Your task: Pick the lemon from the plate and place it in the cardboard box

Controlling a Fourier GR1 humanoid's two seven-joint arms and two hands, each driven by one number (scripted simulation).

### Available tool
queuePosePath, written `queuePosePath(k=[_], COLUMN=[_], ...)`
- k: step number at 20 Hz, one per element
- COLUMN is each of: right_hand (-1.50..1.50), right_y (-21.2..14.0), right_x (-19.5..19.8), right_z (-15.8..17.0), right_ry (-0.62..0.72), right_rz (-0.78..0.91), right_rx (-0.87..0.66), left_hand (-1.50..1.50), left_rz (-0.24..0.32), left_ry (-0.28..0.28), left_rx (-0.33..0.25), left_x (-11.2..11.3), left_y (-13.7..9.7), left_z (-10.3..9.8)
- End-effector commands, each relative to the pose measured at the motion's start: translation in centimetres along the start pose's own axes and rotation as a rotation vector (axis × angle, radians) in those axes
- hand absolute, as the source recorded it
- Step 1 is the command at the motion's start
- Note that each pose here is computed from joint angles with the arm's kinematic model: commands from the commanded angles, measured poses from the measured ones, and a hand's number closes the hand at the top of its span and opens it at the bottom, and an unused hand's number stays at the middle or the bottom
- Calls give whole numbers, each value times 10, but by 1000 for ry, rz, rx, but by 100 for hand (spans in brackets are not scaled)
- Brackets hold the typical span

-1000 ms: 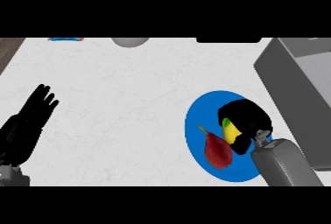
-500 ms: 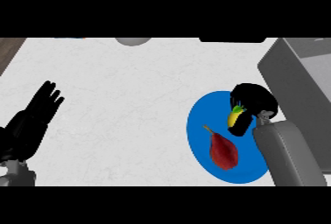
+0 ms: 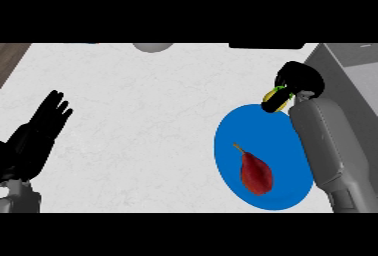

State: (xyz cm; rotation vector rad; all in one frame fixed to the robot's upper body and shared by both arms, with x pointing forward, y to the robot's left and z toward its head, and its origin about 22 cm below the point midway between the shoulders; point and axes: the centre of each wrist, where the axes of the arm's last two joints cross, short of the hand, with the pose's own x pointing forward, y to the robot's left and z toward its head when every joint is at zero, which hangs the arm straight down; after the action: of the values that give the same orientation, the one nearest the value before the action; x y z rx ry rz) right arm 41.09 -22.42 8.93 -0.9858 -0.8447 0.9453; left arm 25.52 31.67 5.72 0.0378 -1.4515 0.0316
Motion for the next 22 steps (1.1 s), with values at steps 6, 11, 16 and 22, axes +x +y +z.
queuePosePath(k=[6,11,16,22], right_hand=[150,150,150,150], right_y=[-74,-137,-165,-185], right_x=[50,55,53,24], right_z=[33,66,86,69], right_ry=[-68,-41,108,214], right_rz=[-25,-75,-137,-155], right_rx=[-281,-504,-624,-710], left_hand=[0,0,0,0], left_rz=[-5,10,4,8], left_ry=[-3,17,9,11], left_rx=[20,35,6,17], left_x=[0,-2,-11,3], left_y=[-2,-3,4,3], left_z=[16,7,11,6])
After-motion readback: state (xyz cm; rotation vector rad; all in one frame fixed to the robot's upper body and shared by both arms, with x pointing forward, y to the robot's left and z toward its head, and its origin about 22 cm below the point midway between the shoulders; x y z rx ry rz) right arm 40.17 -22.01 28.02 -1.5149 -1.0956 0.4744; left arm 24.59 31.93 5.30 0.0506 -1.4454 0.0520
